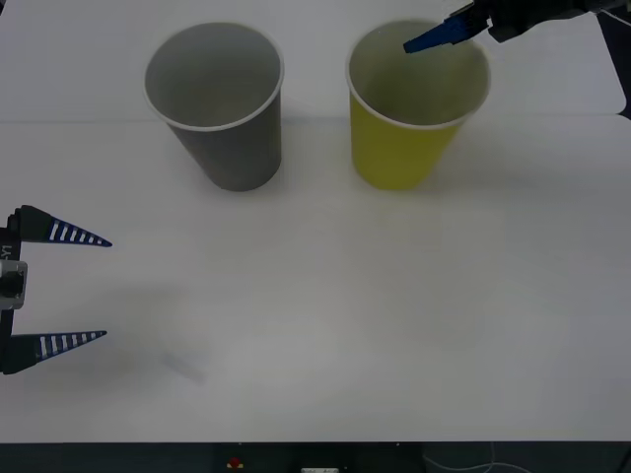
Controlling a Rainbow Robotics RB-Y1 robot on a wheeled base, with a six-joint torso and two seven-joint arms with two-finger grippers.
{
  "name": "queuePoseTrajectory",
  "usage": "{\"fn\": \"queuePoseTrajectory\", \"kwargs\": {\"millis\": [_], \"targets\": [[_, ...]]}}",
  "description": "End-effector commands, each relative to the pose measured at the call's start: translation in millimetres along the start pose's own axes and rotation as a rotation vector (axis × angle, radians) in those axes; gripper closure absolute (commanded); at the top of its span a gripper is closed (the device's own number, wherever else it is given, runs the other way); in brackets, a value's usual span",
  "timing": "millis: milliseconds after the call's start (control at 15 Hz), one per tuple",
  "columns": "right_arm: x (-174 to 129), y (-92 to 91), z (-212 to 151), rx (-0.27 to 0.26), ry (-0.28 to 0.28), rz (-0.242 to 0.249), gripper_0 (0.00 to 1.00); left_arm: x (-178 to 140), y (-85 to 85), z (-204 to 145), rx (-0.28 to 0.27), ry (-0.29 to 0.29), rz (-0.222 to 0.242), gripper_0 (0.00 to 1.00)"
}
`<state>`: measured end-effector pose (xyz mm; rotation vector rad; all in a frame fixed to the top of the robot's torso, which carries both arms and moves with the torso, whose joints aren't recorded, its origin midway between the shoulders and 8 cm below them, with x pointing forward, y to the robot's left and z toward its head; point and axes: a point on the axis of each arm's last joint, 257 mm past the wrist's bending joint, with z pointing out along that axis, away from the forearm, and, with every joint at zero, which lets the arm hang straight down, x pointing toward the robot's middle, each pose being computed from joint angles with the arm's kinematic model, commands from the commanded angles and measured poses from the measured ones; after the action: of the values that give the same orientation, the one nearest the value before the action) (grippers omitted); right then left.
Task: Put the can into the green bin and the plastic bottle into the gray bin
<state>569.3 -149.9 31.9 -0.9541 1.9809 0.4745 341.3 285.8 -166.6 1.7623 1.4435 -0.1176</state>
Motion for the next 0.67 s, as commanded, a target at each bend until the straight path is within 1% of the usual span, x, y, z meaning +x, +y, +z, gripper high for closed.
{"fn": "queuePoseTrajectory", "kwargs": {"millis": [67,133,267,333,467,600,667], "targets": [[12.6,15.7,-20.8,-0.056,-0.042,-0.041,0.0,0.0,0.0,0.0,0.0,0.0,0.0,0.0],[19.1,21.1,-26.4,-0.072,-0.047,-0.04,0.0,0.0,0.0,0.0,0.0,0.0,0.0,0.0],[34.9,36.5,-41.0,-0.085,-0.049,-0.085,0.0,0.0,0.0,0.0,0.0,0.0,0.0,0.0],[42.3,42.1,-45.6,-0.09,-0.05,-0.098,0.0,0.0,0.0,0.0,0.0,0.0,0.0,0.0],[63.0,61.6,-57.0,-0.101,-0.041,-0.154,0.0,0.0,0.0,0.0,0.0,0.0,0.0,0.0],[80.2,77.1,-64.8,-0.111,-0.039,-0.191,0.0,0.0,0.0,0.0,0.0,0.0,0.0,0.0],[91.0,86.8,-70.2,-0.113,-0.037,-0.227,0.0,0.0,0.0,0.0,0.0,0.0,0.0,0.0]]}}
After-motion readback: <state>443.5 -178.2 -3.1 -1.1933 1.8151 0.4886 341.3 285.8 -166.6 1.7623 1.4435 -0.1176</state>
